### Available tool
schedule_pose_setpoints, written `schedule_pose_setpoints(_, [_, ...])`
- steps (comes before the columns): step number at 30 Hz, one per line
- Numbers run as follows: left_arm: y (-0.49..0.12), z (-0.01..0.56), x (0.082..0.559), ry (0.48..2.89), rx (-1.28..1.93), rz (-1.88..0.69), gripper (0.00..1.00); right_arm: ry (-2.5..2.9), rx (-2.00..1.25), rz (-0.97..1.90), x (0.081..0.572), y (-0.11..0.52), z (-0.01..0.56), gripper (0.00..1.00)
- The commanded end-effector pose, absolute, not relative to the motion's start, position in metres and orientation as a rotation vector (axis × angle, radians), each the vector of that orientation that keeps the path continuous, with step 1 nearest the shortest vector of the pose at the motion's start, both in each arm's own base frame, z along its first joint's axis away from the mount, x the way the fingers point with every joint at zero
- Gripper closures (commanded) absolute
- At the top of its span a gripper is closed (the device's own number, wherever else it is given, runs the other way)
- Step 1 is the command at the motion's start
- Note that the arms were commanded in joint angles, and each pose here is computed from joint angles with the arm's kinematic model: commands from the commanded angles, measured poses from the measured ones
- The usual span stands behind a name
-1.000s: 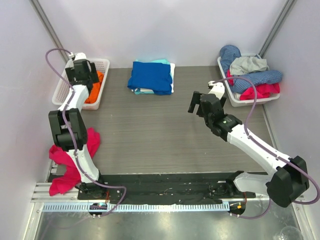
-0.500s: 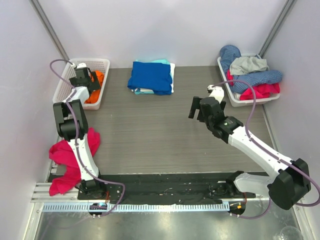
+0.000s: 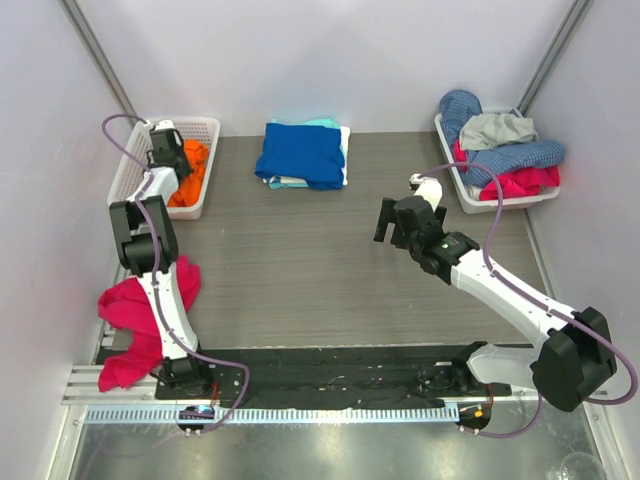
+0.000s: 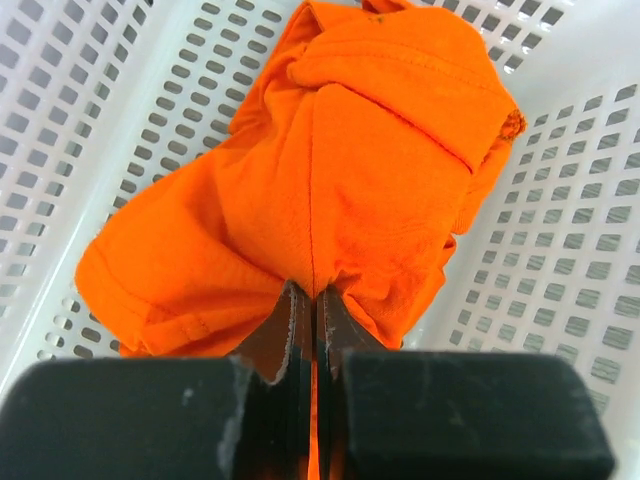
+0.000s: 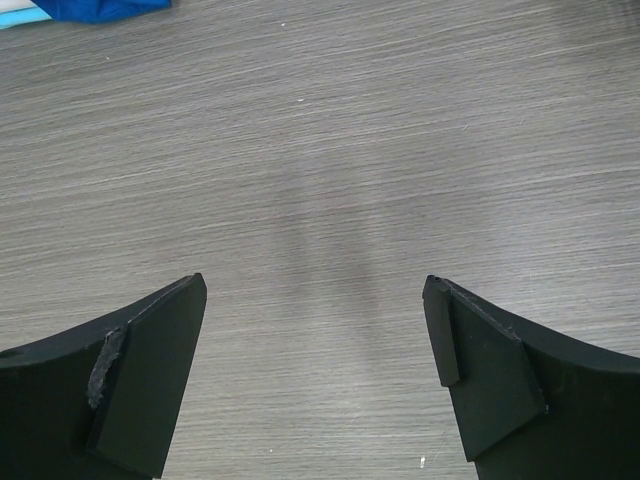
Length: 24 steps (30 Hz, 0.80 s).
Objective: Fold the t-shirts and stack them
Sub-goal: Grab the tshirt from the pile
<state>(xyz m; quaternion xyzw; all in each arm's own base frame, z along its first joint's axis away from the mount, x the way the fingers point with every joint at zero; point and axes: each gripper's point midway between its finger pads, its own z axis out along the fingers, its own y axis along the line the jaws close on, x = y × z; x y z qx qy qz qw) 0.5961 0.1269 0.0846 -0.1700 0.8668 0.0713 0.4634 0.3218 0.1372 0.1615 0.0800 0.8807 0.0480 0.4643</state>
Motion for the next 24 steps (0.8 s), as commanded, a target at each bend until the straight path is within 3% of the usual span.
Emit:
schedule_pose_setpoints(1, [0.122, 0.104, 0.593, 2.108, -0.438, 0.118, 1.0, 2.121, 0.224, 0.163, 0.323, 0.14, 0.179, 0.0])
schedule_pose_setpoints(8, [0.076, 0.187, 0.542, 1.954, -0.504, 0.006, 1.0, 2.098, 0.263, 0.248, 0.314, 0.145, 0.191, 0.0])
schedule_pose_setpoints(17, [0.044, 0.395, 0.491, 1.64, -0.411, -0.076, 1.0, 2.025, 0.282, 0.289, 0.299, 0.135, 0.228, 0.0])
schedule_pose_setpoints(20, [0.014, 0.454, 0.473, 1.585, -0.328, -0.189, 1.0, 2.005, 0.3, 0.306, 0.294, 0.131, 0.236, 0.0])
schedule_pose_setpoints(24, [-0.059, 0.491, 0.433, 1.581, -0.167, -0.309, 1.0, 1.975, 0.322, 0.319, 0.29, 0.127, 0.248, 0.0])
